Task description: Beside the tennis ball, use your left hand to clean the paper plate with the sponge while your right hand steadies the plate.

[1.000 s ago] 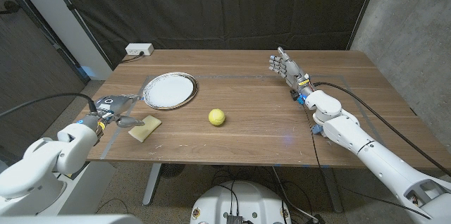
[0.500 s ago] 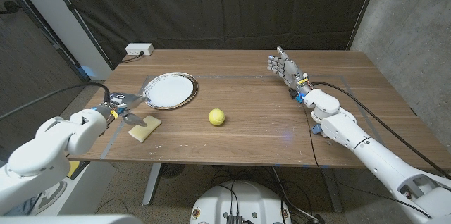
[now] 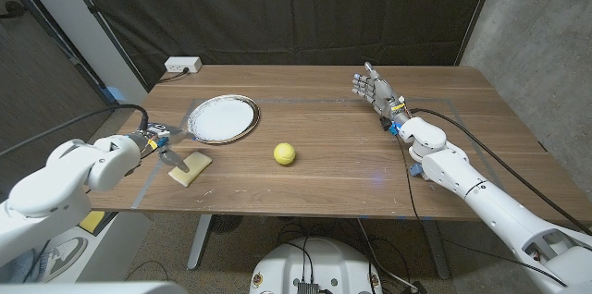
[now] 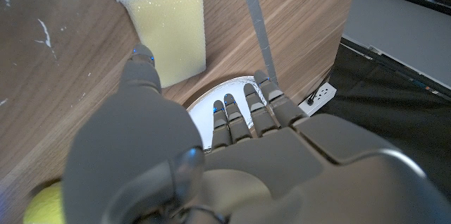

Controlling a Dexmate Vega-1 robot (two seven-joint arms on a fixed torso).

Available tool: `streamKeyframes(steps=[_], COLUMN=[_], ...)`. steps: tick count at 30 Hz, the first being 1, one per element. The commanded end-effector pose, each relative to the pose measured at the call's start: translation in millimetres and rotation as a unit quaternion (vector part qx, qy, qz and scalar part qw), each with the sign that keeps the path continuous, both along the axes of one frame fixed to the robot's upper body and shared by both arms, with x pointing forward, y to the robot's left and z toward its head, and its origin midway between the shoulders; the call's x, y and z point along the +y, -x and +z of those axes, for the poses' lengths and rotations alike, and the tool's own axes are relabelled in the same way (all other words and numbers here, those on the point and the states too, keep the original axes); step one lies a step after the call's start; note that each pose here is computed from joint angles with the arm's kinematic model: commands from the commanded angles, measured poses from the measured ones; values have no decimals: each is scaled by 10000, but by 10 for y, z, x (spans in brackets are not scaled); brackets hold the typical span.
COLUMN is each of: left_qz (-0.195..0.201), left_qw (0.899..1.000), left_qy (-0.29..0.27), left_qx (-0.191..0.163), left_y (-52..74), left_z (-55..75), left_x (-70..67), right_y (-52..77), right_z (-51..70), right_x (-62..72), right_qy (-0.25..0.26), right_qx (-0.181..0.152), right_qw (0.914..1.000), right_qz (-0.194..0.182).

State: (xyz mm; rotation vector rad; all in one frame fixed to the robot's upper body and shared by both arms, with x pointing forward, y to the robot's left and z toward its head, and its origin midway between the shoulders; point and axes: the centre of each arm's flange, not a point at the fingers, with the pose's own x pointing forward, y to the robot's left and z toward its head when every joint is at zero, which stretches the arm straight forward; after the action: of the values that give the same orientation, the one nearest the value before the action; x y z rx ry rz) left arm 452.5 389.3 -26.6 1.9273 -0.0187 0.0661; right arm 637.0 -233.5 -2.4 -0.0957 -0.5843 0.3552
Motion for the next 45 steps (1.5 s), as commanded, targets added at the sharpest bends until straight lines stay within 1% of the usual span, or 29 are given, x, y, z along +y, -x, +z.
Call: streamKeyframes(steps=[1, 5, 10, 15, 18, 22, 30, 34, 39, 45], left_qz=[-175, -209, -180, -231, -259, -276, -358, -450, -510, -499], left_qw=[9993, 9990, 9984, 9974, 9956, 9944, 9929, 9921, 9918, 9915], left_qy=[197, 256, 412, 638, 879, 1009, 1113, 1126, 1117, 1144], left_qx=[281, 292, 346, 258, 175, 179, 231, 317, 364, 364], left_y=[-83, -112, -152, -177, -186, -209, -297, -342, -338, -337], left_z=[-141, -216, -278, -274, -242, -220, -270, -305, -332, -376], left_x=[-10, -6, 61, 124, 185, 225, 232, 200, 155, 141], right_y=[-33, -30, -23, -32, -37, -39, -51, -57, -58, -66], right_z=[53, 68, 78, 82, 77, 73, 67, 69, 84, 85], right_x=[95, 112, 113, 117, 118, 119, 130, 135, 136, 134], right_qy=[90, 121, 146, 179, 205, 213, 239, 246, 233, 228], right_qx=[-1, -13, 8, 36, 57, 95, 127, 127, 105, 114], right_qw=[9999, 9998, 9998, 9998, 9997, 9997, 9996, 9996, 9996, 9996], right_qz=[114, 124, 103, 87, 80, 61, 48, 48, 69, 114])
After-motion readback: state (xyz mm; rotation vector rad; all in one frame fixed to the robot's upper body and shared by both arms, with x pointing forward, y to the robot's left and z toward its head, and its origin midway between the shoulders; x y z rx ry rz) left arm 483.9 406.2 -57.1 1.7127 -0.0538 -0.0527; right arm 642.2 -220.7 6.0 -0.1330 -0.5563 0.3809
